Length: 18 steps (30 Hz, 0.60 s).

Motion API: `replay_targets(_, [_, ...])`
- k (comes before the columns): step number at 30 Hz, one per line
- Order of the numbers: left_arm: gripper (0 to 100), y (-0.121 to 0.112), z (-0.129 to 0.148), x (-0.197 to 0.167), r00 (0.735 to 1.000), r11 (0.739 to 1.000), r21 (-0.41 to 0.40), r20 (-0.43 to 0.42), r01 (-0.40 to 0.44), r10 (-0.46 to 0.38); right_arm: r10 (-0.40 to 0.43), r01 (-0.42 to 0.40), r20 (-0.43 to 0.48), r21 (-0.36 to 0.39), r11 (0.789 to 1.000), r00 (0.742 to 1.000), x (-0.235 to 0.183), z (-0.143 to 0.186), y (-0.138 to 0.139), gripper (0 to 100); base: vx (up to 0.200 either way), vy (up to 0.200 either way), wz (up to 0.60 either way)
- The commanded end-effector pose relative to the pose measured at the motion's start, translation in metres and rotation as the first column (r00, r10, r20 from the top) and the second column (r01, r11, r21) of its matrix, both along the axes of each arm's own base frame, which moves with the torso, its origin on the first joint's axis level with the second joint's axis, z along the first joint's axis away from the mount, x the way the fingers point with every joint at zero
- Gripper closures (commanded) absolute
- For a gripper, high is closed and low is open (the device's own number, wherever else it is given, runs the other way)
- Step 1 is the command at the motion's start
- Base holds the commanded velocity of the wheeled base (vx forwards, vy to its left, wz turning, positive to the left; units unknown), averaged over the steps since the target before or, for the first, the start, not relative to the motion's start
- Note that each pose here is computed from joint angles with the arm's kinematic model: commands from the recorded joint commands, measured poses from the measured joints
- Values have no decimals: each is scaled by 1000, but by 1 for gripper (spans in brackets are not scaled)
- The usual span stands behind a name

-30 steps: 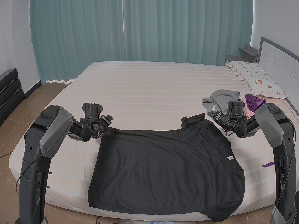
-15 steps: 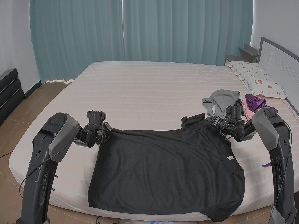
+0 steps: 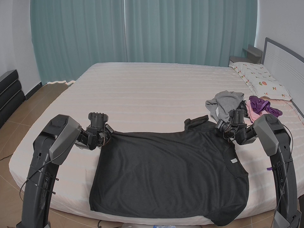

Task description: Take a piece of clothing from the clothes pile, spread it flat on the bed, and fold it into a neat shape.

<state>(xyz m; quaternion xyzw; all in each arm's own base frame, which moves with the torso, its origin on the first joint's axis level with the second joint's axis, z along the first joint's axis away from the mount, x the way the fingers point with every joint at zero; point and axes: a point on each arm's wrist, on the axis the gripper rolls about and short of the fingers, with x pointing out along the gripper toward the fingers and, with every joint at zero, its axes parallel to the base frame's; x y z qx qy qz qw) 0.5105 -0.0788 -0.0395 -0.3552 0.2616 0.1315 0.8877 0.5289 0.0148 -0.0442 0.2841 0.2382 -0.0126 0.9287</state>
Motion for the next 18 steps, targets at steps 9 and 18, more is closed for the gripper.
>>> replay_targets(9, [100, 4, 37, 16, 989, 997, 21, 128, -80, 77, -109, 110, 140, 6, 994, 984, 16, 37, -39, 100, 0, 0, 0])
replay_targets(18, [100, 6, 41, 20, 984, 996, 13, 154, -88, 85, -119, 121, 227, 6, 993, 967, 25, 39, -26, 100, 0, 0, 0])
